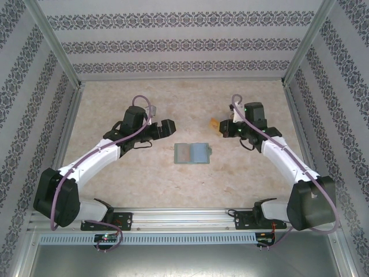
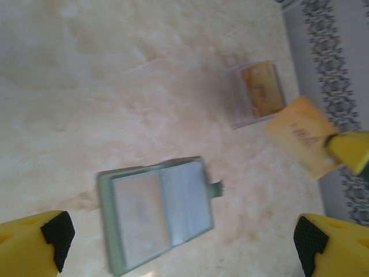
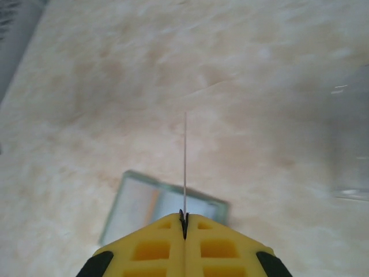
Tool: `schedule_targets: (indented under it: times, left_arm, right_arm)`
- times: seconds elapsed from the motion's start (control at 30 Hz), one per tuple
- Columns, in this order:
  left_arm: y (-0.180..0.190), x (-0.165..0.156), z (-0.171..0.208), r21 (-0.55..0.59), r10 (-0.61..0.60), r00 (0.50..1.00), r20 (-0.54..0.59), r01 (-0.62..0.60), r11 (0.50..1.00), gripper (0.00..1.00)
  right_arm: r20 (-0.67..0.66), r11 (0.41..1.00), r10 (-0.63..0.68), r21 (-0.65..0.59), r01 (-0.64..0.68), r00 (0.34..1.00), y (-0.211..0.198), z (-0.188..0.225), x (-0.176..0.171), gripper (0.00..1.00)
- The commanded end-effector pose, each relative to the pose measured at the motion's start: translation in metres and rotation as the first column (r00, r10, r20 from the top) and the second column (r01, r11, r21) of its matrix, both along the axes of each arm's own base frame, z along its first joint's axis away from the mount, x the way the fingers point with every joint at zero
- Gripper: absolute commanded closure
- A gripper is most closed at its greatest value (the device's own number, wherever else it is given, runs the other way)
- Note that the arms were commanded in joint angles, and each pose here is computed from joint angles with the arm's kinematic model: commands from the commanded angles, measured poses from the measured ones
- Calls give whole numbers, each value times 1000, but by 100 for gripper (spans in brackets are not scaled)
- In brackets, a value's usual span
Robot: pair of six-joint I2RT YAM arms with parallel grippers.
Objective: Put the credit cards into the card holder
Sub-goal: Pick up the credit card from the storage box.
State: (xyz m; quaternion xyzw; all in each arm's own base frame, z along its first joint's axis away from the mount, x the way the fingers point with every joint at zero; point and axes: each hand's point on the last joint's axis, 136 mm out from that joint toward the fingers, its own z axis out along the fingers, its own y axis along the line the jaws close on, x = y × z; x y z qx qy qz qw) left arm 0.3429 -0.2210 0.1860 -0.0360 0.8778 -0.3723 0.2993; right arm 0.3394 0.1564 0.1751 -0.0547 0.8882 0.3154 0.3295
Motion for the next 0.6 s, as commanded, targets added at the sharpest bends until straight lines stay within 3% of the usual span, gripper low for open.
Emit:
schedule_targets:
  times: [0.0,0.13,0.23,0.4,0.53,0.57]
  left_arm:
    - [-24,8,24,-156,-44,998,52,52,986,0]
    - [-34,16,31,-213,-52,998,40,59,975,0]
    - [-47,20,42,-300,-86,994,61,101,948,0]
    - [-60,24,53,-380,-131,990,51,141,914,0]
    - [-63,23,63,-403,-149,987,58,160,901,11]
    - [-64,21,66,-407,-156,986,62,168,898,17]
  right_arm:
    - [-21,962,12,273,-6,1000,37,32,-3,100]
    - [-77,832,-73,546,103,994,61,49,1,100]
    - [-52,807,-121,576,129,991,72,53,6,100]
    - [32,760,-86,648,45,996,100,84,9,100]
    - [38,756,-79,653,35,996,118,88,9,100]
    - [42,753,-67,658,23,997,123,87,7,100]
